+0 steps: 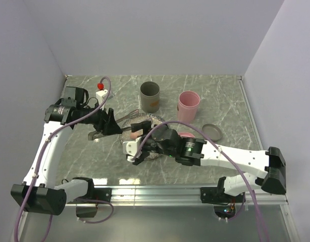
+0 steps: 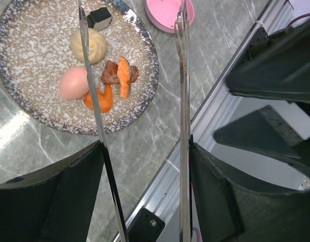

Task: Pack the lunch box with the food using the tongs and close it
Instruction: Pick up the clamp at the center of the board.

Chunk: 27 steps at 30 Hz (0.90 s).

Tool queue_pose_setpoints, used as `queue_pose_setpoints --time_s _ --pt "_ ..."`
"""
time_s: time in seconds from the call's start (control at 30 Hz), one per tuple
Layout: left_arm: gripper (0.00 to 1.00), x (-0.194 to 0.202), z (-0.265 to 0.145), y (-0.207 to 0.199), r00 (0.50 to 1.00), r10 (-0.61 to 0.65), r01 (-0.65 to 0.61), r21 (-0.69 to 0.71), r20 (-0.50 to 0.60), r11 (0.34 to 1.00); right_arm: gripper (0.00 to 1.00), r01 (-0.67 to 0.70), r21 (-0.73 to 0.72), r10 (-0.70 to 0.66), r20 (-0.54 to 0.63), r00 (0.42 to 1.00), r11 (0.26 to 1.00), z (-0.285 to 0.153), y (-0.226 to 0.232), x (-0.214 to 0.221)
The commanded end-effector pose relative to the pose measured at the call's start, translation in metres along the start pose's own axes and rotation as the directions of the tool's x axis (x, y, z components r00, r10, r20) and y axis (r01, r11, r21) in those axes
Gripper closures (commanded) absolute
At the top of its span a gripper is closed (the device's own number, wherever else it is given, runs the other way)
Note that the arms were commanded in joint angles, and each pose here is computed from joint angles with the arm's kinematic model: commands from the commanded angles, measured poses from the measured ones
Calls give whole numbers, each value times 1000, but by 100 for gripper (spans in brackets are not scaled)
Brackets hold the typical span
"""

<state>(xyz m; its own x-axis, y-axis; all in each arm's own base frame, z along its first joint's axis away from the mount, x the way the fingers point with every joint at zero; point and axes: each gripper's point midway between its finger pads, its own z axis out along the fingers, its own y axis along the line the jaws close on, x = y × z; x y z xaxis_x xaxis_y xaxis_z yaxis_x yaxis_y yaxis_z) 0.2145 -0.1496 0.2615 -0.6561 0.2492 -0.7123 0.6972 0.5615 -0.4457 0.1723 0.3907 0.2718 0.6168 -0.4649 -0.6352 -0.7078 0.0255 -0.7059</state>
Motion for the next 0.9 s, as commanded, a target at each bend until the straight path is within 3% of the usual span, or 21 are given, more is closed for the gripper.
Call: queue_pose_setpoints --time_s 0.0,0.13,0.57,0.87 --pt "28 -5 -10 -21 998 57 -59 47 40 997 0 27 144 -36 56 998 989 -2 -46 -35" --pt "28 2 -10 -23 998 64 -65 54 28 996 5 50 142 -52 5 999 989 12 -47 -29" --pt "29 11 -10 -33 997 71 -72 92 9 993 37 96 95 -94 -28 995 991 24 -38 -12" --pt "29 15 -9 -33 995 96 -93 98 -26 991 55 115 54 -112 -42 993 992 25 -39 -7"
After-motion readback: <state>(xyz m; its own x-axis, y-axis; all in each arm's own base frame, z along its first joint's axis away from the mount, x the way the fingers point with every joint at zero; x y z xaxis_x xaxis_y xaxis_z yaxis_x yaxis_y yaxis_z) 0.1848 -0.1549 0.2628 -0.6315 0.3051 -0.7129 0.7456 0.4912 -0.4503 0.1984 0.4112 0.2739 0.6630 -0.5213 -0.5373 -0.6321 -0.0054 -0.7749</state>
